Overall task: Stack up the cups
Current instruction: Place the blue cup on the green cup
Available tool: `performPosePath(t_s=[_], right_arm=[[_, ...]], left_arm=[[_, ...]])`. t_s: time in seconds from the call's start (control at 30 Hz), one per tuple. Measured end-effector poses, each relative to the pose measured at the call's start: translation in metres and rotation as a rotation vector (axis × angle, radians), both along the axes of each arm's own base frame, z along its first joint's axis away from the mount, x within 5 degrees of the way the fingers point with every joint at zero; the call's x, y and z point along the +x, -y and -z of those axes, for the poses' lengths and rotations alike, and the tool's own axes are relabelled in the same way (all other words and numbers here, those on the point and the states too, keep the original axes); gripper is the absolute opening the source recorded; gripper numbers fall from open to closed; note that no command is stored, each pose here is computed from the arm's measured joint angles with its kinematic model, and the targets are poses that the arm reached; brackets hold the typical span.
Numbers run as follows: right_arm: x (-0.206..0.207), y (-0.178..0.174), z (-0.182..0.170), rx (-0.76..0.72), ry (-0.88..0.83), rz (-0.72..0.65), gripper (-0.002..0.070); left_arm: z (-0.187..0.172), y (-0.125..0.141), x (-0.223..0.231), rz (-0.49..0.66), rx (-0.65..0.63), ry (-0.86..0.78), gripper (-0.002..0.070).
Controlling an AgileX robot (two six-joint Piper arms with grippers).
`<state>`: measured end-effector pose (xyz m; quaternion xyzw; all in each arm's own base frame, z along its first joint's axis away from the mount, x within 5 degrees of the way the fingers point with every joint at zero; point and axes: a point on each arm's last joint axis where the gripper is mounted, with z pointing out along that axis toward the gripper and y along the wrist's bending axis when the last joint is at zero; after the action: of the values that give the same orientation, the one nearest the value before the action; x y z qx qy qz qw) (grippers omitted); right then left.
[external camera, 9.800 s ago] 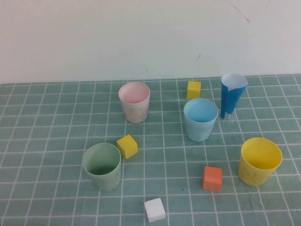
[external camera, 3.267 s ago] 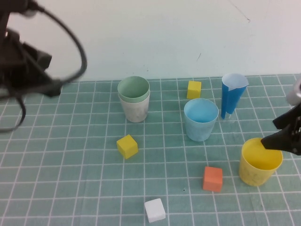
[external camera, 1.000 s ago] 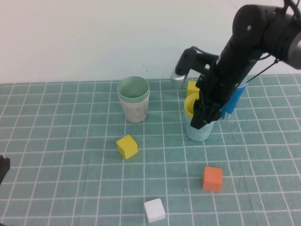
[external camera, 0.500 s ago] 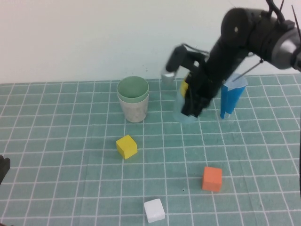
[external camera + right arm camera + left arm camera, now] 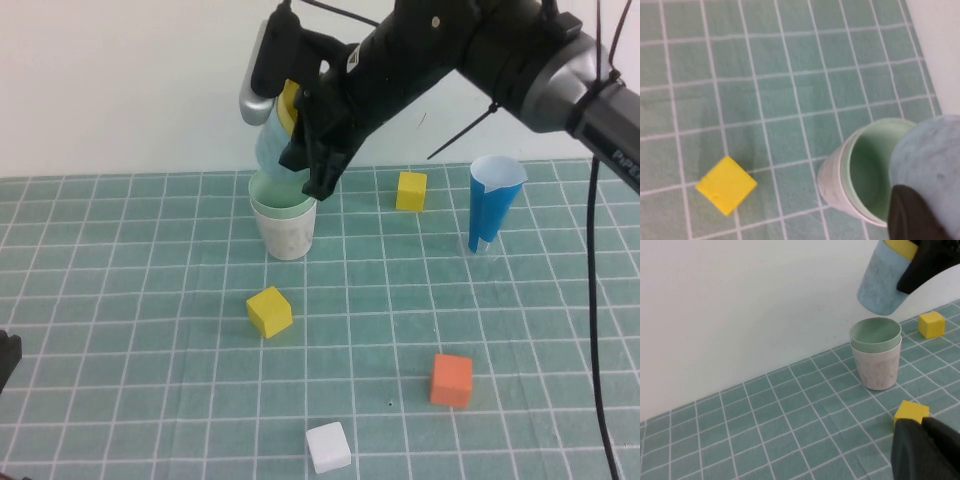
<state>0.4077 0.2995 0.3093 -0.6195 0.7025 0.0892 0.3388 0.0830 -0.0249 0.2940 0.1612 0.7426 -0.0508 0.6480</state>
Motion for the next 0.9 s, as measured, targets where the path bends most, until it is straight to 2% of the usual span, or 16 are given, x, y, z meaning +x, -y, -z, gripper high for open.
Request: performPosePath(t_s=[0.37, 0.57, 0.63, 0.8, 0.9], right_arm=[[0.013, -0.007, 0.038, -0.044, -0.024, -0.014, 0.0048], [0.015, -0.008, 0.042, -0.042, -0.022, -0.011, 0.0060], [0.015, -0.008, 0.041, -0.035, -0.019, -0.009, 0.0094], [0.015, -0.010, 0.040, -0.010, -0.021, -0.007, 0.0243], [0.015, -0.010, 0.039, -0.003, -0.021, -0.006, 0.0286]], left_arm=[[0.000, 0.000, 0.000, -0.001, -0.004, -0.001, -0.0002], [0.001, 0.000, 0.000, -0.001, -0.002, -0.007, -0.0002], [0.001, 0.000, 0.000, -0.001, -0.001, -0.009, -0.0002], [0.001, 0.000, 0.000, -0.001, 0.005, -0.007, -0.0002], [0.001, 0.000, 0.000, -0.002, 0.011, -0.005, -0.0002]])
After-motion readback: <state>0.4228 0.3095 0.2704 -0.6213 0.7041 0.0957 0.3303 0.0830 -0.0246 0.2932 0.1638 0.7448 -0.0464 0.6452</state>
